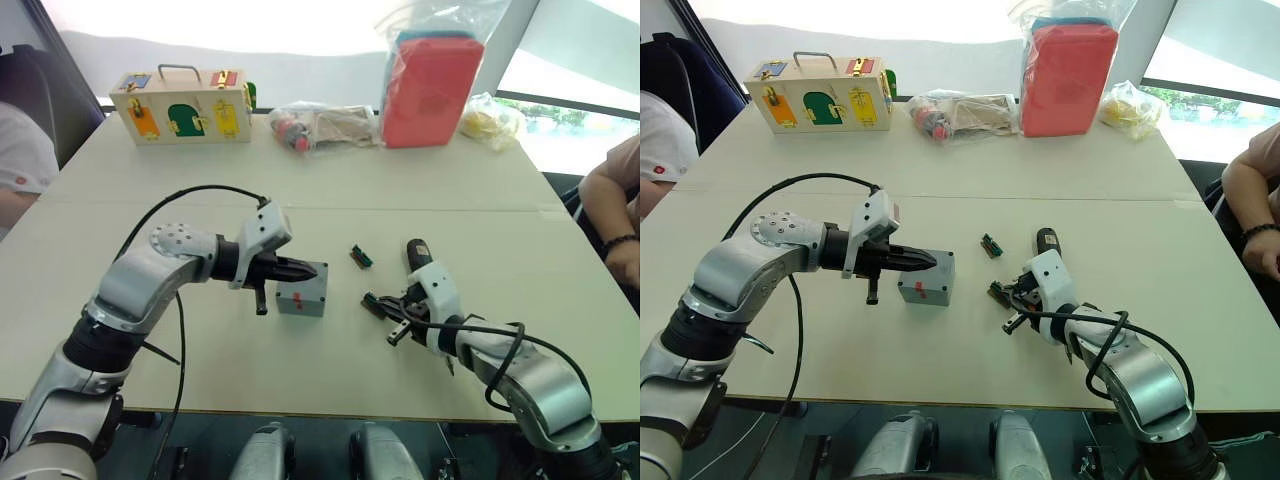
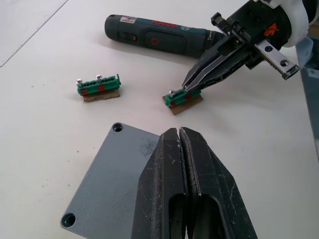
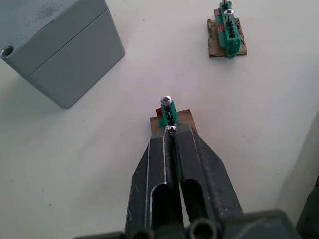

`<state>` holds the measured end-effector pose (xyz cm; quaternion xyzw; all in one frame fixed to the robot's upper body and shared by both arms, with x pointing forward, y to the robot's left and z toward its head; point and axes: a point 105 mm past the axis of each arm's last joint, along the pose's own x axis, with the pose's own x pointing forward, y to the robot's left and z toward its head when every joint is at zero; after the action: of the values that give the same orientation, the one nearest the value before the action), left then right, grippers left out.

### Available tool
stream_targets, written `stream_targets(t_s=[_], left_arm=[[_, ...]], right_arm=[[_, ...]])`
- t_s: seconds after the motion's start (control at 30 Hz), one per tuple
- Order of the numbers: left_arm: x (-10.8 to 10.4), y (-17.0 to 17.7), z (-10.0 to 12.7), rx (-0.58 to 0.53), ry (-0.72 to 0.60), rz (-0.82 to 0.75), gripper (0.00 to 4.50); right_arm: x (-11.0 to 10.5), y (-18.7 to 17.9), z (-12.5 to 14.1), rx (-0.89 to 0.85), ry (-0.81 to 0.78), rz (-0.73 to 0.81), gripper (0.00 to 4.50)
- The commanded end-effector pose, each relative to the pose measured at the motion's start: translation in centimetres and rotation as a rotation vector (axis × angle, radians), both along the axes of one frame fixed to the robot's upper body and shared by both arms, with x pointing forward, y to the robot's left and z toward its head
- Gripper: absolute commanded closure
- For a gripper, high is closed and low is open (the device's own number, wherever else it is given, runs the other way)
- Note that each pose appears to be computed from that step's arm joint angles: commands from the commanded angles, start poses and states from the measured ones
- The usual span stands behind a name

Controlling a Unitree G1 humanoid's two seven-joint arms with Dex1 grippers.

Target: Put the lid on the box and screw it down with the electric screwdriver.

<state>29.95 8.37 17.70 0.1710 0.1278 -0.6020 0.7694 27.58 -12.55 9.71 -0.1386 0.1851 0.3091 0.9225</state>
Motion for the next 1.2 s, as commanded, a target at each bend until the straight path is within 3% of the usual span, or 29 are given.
stream_targets(t_s=[0.03, 0.4, 0.6, 0.77, 1.2], left_arm=[[-0.1, 0.4, 1.0, -0.019, -0.038, 0.009, 4.50], [0.9, 1.5, 1.5, -0.057, -0.017, 0.056, 4.50], [2.2, 3.3, 2.8, -0.129, 0.018, 0.119, 4.50], [1.4, 4.4, 2.8, -0.123, 0.048, 0.136, 4.50], [-0.8, 6.3, 1.4, -0.111, 0.087, 0.237, 4.50]], right_arm=[[0.1, 0.1, 1.0, 0.009, -0.042, 0.011, 4.39], [0.1, 0.0, 2.6, 0.049, -0.074, 0.004, 4.39], [0.4, 0.5, 6.1, 0.096, -0.150, 0.017, 4.39], [1.3, 3.9, 8.8, 0.212, -0.200, 0.140, 4.39], [3.7, 7.8, 7.1, 0.201, -0.182, 0.307, 4.39]])
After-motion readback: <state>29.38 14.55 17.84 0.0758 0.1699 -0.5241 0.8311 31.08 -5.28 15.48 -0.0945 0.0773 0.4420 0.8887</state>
